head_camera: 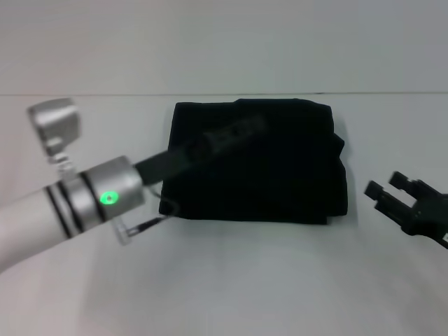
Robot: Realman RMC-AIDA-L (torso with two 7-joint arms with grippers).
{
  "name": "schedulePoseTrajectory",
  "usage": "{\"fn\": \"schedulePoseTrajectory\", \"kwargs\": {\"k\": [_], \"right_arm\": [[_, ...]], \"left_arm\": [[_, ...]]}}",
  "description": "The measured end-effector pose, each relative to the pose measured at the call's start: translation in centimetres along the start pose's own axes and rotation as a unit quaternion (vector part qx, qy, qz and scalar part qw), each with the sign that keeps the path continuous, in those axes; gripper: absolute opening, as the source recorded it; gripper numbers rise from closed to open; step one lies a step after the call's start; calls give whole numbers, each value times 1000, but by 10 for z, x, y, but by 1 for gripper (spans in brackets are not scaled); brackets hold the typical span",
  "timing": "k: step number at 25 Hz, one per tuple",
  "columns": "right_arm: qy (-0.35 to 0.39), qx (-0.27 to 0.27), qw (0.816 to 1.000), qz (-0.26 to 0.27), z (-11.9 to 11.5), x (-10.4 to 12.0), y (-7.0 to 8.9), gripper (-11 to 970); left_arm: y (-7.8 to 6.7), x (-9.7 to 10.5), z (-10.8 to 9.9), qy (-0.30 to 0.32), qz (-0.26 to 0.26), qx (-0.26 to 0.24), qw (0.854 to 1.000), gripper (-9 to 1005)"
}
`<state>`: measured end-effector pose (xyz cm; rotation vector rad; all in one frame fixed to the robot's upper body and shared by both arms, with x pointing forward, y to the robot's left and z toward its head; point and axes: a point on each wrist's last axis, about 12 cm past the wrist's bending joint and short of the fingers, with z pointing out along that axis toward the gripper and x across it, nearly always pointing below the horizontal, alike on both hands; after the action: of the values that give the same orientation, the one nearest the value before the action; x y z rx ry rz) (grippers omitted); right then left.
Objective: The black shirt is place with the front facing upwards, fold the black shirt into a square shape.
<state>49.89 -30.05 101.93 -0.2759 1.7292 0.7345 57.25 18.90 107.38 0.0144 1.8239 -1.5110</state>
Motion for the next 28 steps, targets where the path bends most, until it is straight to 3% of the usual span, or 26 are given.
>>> {"fn": "schedulePoseTrajectory", "kwargs": {"k": [6,8,15,21,28], "right_arm": [[15,-74,997,-13,40,-8,21,703],[38,-80,996,-20,55,-7,24,703],[123,-28,991,-39,85,3,19,704],[145,5,989,-41,84,8,12,704],[126,-8,991,-41,79,4,11,704]], "left_arm": [[29,-6,-50,-63,-33,-89,993,662],[37,-4,-61,-79,-48,-115,989,885],[48,0,-74,-94,-70,-157,981,952],[52,-1,-74,-95,-83,-176,976,950],[53,-7,-76,-75,-102,-183,975,949]]}}
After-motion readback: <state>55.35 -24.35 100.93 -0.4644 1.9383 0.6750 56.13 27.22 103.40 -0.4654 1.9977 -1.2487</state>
